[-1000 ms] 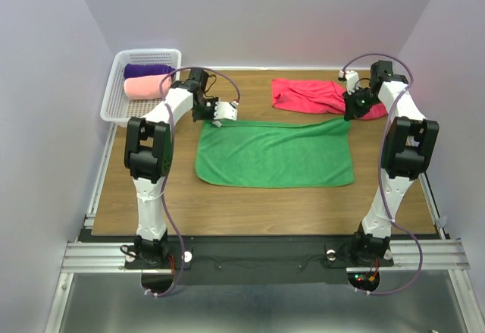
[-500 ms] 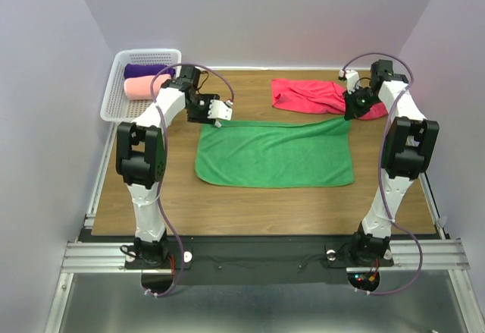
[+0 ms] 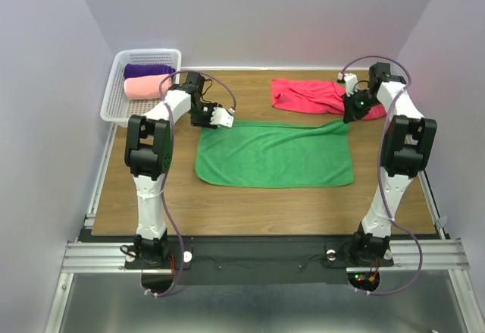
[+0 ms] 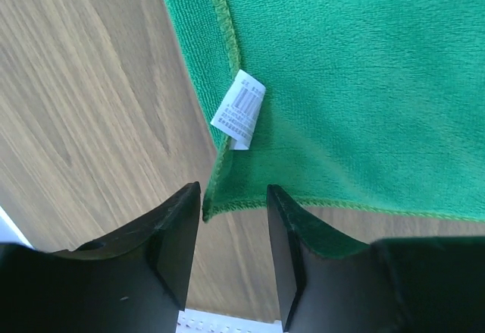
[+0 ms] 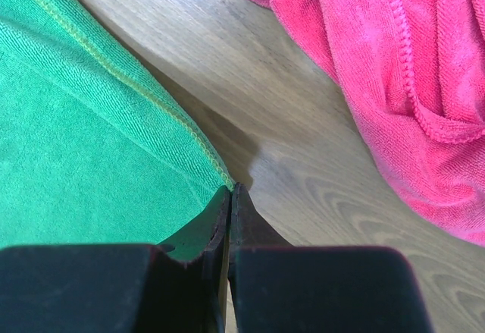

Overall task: Roll the towels
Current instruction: Fold the towel

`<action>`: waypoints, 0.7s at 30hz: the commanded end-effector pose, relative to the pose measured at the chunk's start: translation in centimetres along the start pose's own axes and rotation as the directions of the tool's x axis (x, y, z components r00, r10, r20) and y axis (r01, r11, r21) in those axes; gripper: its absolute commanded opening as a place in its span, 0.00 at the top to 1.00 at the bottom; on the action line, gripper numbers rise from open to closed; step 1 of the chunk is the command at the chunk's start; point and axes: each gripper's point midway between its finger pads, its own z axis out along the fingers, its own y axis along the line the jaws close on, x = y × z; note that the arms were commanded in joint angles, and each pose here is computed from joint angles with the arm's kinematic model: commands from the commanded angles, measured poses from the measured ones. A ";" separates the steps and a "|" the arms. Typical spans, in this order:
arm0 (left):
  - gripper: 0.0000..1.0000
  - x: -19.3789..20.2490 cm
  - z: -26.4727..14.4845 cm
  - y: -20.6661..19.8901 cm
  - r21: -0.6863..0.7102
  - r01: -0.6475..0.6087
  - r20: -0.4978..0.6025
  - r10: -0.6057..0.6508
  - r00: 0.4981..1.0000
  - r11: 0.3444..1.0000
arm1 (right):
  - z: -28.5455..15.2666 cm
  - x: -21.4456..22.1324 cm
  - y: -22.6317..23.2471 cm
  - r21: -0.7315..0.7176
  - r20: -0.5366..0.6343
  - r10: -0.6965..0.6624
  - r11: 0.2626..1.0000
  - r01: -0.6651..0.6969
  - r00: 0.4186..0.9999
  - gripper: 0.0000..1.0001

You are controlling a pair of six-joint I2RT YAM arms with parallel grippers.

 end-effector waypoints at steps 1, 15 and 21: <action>0.53 -0.7 -0.5 2.2 -0.045 -0.058 -0.003 0.058 0.998 0.997 | -0.4 -1.0 -0.5 0.013 0.020 -0.010 1.000 0.010 1.000 0.99; 1.00 -1.5 -5.3 3.4 -0.111 -0.008 0.018 0.010 1.000 0.994 | -2.5 -1.9 -1.1 0.075 0.024 -0.048 0.996 0.046 0.999 0.99; 1.00 -1.5 -8.7 1.7 -0.151 0.035 -0.005 -0.037 0.999 0.988 | -4.2 -1.5 -0.4 0.085 0.019 -0.085 0.993 0.083 0.996 0.99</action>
